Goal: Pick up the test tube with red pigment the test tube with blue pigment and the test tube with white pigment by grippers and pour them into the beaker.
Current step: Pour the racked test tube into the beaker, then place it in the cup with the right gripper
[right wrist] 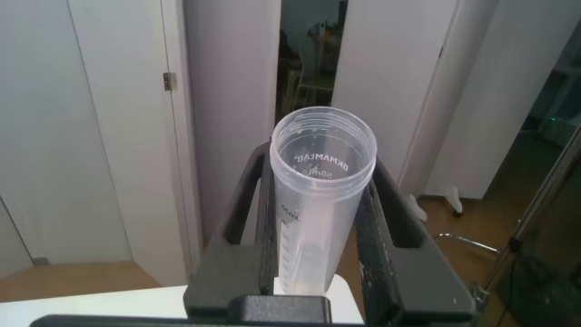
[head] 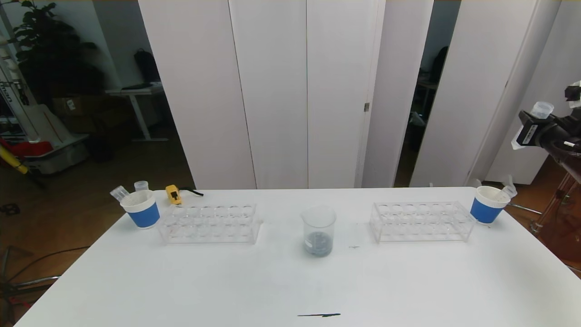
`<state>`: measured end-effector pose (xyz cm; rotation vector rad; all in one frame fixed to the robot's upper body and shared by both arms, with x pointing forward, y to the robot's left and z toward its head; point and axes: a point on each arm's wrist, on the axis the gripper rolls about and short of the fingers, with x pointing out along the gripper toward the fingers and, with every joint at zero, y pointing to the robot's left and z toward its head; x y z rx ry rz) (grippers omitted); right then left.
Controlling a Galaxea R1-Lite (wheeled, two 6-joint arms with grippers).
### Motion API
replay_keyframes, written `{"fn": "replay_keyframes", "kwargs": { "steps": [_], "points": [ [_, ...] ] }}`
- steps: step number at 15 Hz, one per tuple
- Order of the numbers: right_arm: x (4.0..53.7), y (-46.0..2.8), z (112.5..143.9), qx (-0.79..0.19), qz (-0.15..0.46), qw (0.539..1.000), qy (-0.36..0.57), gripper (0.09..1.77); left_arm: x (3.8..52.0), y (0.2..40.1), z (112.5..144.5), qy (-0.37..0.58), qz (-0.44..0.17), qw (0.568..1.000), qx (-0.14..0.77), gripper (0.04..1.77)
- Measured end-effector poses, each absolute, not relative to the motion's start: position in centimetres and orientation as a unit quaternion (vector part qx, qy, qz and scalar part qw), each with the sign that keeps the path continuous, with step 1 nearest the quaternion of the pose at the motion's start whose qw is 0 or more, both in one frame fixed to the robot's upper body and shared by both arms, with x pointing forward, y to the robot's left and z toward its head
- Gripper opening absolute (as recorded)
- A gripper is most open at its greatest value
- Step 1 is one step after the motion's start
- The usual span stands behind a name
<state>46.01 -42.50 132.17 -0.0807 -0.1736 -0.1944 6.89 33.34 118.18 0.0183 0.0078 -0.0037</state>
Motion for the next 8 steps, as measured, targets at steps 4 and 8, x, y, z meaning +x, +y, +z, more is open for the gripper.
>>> {"fn": "replay_keyframes", "kwargs": {
  "steps": [4,8],
  "points": [
    [48.1,-43.2,129.5,-0.025,-0.098,0.992,-0.075,0.58,6.9,33.3,118.2,0.004,-0.002,1.0,0.009,1.75],
    [49.7,-44.1,125.9,-0.022,-0.104,0.994,-0.039,0.58,6.9,33.3,118.2,0.004,-0.002,1.0,0.009,1.75]
  ]
}}
